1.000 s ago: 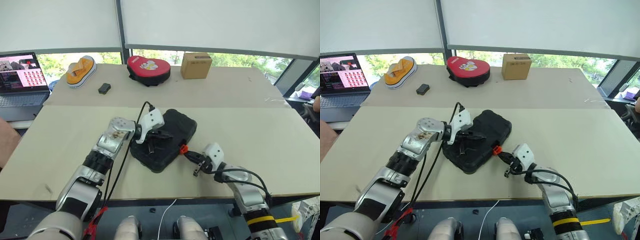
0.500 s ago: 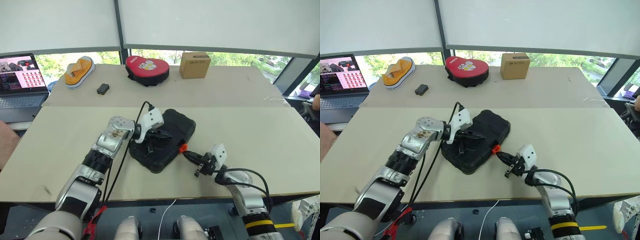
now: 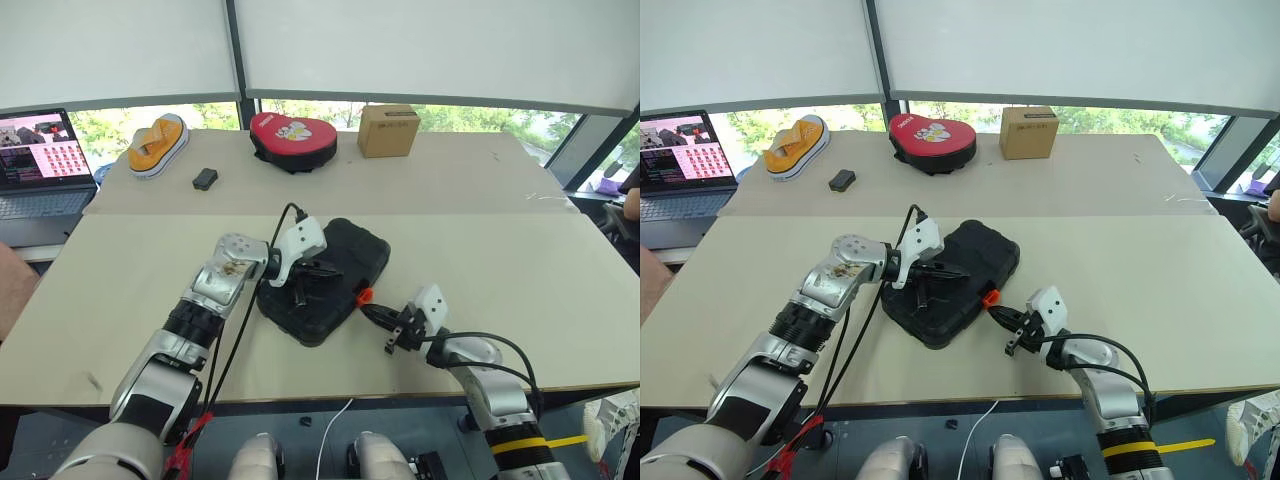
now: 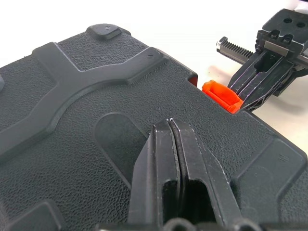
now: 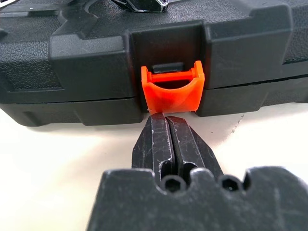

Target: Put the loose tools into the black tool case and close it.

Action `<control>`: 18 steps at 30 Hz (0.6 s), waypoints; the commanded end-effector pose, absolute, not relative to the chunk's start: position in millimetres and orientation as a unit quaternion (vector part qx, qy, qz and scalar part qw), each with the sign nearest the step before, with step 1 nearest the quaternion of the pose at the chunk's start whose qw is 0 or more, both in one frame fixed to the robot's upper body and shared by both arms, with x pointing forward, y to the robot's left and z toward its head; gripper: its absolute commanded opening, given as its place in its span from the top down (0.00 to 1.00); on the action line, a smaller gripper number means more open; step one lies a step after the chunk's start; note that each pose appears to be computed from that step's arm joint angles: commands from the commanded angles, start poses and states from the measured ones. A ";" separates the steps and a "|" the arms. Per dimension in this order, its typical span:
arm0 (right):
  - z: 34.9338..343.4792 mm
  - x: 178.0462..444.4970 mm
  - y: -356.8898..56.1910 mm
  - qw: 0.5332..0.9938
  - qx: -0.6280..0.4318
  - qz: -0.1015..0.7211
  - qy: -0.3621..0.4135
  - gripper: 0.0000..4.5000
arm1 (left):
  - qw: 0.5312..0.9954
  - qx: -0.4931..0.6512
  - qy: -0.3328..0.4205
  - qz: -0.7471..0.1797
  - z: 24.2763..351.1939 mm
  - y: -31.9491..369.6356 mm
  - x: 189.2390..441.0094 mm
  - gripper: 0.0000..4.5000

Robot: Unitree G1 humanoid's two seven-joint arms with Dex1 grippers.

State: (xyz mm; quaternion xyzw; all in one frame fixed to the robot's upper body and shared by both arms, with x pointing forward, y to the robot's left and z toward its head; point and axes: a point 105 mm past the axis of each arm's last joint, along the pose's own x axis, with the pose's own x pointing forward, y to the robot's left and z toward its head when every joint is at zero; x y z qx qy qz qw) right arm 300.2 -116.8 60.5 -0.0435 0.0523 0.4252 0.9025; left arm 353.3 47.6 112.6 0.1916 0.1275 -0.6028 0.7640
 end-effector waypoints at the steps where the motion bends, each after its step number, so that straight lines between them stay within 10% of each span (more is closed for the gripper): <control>1: 101.3 302.1 -113.6 0.890 -0.102 0.444 -0.023 1.00 | 0.743 0.188 0.288 -0.574 30.7 76.3 332.1 0.99; 18: 100.2 311.1 -101.1 0.890 -0.080 0.448 -0.023 1.00 | 0.742 0.188 0.288 -0.575 30.5 75.1 332.3 0.99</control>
